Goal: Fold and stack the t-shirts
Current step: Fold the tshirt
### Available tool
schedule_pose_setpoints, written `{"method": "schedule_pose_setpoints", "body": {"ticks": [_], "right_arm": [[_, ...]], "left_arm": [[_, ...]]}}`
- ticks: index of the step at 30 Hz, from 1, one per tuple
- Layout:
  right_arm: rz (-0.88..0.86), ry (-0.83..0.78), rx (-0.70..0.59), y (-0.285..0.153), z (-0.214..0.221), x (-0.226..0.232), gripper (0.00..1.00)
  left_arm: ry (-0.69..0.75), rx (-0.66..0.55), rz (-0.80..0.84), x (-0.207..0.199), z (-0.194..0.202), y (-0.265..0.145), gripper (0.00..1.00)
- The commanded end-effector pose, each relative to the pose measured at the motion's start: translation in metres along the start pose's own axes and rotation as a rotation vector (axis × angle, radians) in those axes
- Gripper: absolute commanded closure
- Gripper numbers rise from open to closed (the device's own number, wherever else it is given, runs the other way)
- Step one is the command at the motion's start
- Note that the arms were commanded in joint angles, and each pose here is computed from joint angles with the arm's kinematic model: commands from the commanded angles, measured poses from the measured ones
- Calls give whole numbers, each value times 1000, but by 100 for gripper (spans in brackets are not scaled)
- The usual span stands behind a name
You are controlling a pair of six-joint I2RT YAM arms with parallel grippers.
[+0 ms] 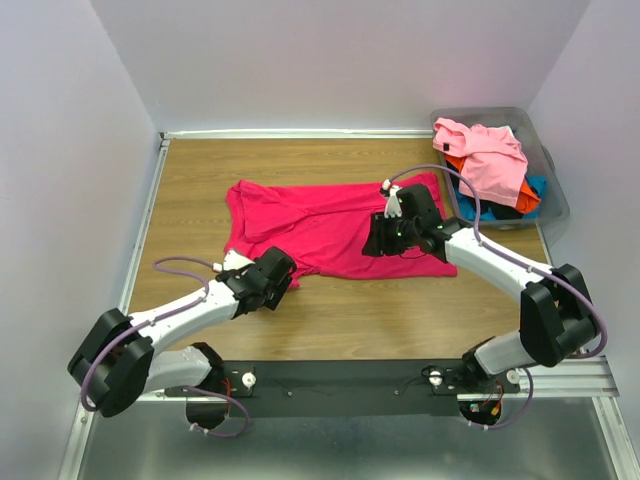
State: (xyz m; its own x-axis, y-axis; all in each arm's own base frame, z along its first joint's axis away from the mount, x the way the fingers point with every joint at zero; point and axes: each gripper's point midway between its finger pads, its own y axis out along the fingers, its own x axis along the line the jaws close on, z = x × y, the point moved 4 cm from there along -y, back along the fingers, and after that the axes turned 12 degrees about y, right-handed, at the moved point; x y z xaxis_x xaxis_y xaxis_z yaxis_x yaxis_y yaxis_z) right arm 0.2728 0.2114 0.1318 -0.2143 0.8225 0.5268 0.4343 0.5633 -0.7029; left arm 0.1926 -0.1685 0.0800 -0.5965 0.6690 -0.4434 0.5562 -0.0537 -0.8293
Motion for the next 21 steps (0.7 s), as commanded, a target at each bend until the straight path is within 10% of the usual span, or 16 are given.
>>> {"method": "schedule_pose_setpoints", "body": {"ticks": [1, 6, 13, 21], "right_arm": [[-31, -20, 11, -4, 6, 5, 52], [-32, -21, 14, -4, 7, 5, 52], [-91, -31, 32, -1, -1, 17, 52], [-157, -100, 78, 14, 2, 44, 52]], "left_arm": [[-40, -97, -13, -7, -16, 11, 48], [-5, -87, -19, -14, -14, 15, 57], [85, -54, 5, -17, -15, -1, 98], [261, 28, 17, -7, -13, -32, 100]]}}
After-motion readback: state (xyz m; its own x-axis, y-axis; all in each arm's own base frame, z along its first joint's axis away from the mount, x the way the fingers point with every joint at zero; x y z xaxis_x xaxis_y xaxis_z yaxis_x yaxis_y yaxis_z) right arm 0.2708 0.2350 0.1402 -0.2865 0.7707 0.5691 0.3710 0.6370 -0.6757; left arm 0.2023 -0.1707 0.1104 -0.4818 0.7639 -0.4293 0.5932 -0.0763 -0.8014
